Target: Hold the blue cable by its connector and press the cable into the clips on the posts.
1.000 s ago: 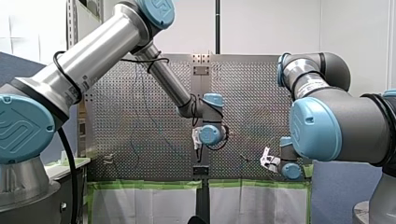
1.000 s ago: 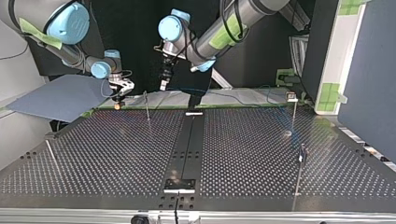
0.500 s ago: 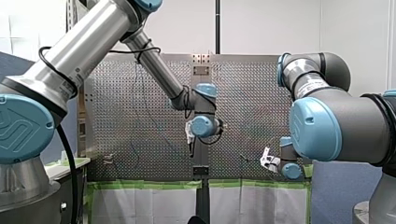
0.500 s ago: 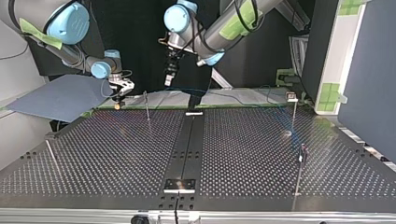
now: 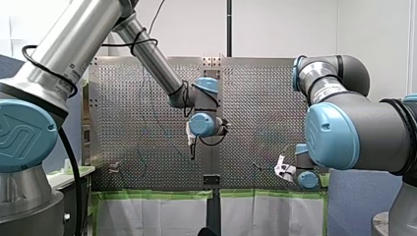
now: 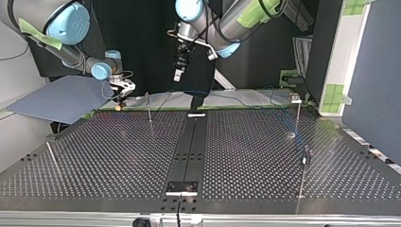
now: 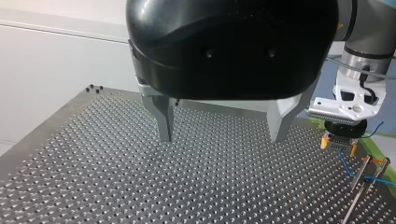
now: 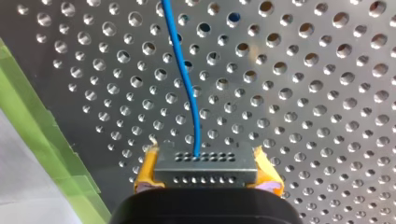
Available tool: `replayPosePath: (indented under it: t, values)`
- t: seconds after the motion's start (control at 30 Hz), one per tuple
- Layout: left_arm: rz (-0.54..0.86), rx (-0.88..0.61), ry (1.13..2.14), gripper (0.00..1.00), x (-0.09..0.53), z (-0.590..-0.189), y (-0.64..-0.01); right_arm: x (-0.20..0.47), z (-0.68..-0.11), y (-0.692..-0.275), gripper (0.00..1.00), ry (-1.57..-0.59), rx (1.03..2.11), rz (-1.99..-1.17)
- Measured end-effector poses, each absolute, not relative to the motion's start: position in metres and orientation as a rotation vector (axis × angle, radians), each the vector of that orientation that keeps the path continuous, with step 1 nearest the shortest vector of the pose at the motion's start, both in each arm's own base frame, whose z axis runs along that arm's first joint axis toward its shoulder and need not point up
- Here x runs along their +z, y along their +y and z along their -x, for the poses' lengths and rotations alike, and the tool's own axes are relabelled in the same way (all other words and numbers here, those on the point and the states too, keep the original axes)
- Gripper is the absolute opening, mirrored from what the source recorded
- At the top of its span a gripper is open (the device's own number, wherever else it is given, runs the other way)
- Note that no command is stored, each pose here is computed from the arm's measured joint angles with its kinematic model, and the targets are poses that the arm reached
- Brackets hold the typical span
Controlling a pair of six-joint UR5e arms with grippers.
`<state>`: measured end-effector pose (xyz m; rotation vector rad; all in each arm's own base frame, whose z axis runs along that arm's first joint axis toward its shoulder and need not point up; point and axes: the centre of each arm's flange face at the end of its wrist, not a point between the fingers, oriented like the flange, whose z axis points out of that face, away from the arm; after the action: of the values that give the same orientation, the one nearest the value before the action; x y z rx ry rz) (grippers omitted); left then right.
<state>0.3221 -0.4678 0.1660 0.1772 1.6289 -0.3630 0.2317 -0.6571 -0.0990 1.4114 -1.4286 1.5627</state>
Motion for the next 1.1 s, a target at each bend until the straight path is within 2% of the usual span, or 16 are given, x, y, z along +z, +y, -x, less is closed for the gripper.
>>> replayPosePath:
  t: [0.3, 0.63, 1.1]
  values:
    - [-0.169, -0.363, 1.624, 1.0, 0.18, -0.304, -0.445, -0.089, -0.231, -0.659, 0.0, -1.418, 1.559, -1.432]
    - [-0.079, -0.429, 1.567, 1.0, 0.199, -0.295, -0.42, -0.064, -0.232, -0.662, 0.0, -1.392, 1.55, -1.463]
    - [-0.045, -0.466, 1.468, 1.0, 0.222, -0.275, -0.393, -0.016, -0.22, -0.651, 0.0, -1.374, 1.542, -1.41]
